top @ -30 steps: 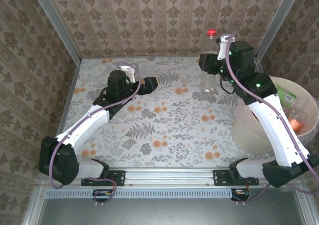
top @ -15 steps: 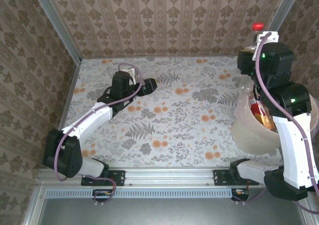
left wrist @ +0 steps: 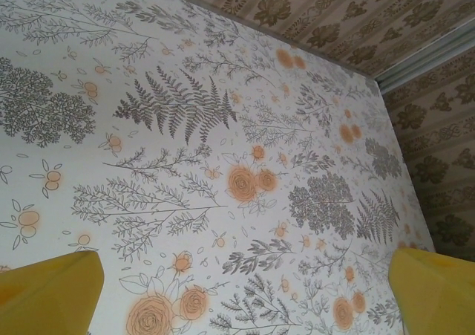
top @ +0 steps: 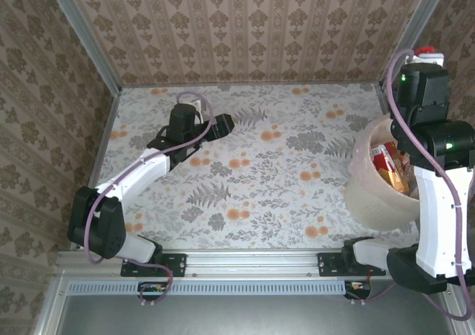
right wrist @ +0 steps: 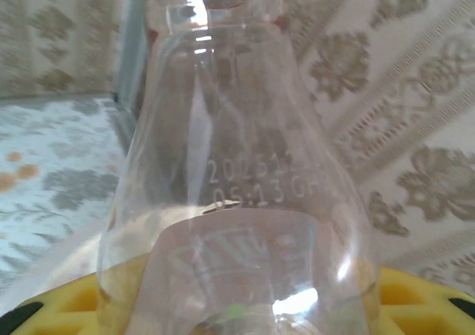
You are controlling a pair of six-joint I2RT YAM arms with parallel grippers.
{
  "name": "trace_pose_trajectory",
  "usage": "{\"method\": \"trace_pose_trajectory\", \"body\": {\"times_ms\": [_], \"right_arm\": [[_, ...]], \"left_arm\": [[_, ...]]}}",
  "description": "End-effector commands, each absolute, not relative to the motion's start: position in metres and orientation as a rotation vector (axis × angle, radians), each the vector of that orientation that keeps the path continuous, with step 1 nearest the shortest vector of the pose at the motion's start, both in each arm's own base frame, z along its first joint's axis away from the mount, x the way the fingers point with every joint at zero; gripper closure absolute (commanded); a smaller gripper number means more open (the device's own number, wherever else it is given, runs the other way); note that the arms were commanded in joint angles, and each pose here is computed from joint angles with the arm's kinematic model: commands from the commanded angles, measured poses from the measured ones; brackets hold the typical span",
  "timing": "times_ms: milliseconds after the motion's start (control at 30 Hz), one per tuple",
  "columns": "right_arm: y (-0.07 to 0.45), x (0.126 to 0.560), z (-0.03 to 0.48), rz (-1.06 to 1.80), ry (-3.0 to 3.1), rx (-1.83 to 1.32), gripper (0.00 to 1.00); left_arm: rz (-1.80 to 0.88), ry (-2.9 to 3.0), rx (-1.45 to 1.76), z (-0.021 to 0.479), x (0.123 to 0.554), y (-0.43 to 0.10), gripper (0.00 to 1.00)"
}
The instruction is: Put the plastic bottles in the bin
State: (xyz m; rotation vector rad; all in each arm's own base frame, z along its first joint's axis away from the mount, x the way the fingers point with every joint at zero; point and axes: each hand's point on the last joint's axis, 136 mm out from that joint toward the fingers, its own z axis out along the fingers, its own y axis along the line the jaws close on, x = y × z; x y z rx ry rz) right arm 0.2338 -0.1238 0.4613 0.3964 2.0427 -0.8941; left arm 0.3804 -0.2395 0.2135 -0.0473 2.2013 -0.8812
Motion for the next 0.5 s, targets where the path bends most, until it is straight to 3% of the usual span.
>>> {"method": "trace_pose_trajectory", "body": {"times_ms": [0,467], "right_arm": [[-0.147,0.212,0.438,-1.055,2.14,0.441,0.53],[-0.192,0.198,0.342,-0.967,2.399,0.771,0.43]], "left_arm": [[-0.897,2.21,-0.077,0.22,0.389,-0.242,0.0],[-0.919,2.257,-0.035,0.23,0.387,-0.271,0.0]]}}
